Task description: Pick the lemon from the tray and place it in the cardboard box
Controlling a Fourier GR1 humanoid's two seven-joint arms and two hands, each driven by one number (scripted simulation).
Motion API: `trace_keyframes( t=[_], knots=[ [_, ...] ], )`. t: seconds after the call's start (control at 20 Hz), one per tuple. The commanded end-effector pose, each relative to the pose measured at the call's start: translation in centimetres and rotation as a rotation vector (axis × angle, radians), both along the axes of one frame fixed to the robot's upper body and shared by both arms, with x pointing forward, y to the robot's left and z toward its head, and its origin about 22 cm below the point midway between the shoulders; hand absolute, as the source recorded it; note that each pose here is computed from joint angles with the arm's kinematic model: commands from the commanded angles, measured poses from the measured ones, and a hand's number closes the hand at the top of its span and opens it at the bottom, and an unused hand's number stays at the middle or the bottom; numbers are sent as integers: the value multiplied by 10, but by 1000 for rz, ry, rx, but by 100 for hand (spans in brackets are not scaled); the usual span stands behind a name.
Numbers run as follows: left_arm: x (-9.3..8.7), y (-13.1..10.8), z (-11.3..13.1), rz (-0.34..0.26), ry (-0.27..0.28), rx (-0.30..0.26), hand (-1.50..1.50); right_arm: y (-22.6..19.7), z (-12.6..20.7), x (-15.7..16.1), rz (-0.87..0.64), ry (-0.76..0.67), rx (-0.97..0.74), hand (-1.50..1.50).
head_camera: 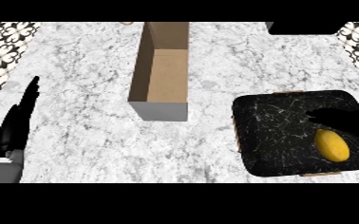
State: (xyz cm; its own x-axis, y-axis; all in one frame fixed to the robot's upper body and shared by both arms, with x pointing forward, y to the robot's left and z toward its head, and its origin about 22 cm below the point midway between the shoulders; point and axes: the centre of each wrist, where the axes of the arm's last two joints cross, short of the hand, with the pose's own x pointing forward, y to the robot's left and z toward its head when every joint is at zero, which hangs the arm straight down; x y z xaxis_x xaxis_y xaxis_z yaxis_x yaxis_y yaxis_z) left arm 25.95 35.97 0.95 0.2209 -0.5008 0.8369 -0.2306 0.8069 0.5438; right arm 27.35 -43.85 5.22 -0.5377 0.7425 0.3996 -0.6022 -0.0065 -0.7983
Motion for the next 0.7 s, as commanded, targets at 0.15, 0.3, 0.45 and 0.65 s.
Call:
trace_keyframes(
  t=[0.15,0.3,0.45,0.65],
  knots=[
    [1,14,8,-8,3,-14,0,20,-31,-11,-26,89,-43,-150],
    [4,1,16,-7,14,-9,0,28,-40,-14,-49,70,-41,-150],
    [-1,-2,3,-8,12,1,0,38,-35,5,-77,-96,6,150],
    [-10,20,-14,0,-6,-5,0,26,-36,2,-69,-190,22,150]
  ],
)
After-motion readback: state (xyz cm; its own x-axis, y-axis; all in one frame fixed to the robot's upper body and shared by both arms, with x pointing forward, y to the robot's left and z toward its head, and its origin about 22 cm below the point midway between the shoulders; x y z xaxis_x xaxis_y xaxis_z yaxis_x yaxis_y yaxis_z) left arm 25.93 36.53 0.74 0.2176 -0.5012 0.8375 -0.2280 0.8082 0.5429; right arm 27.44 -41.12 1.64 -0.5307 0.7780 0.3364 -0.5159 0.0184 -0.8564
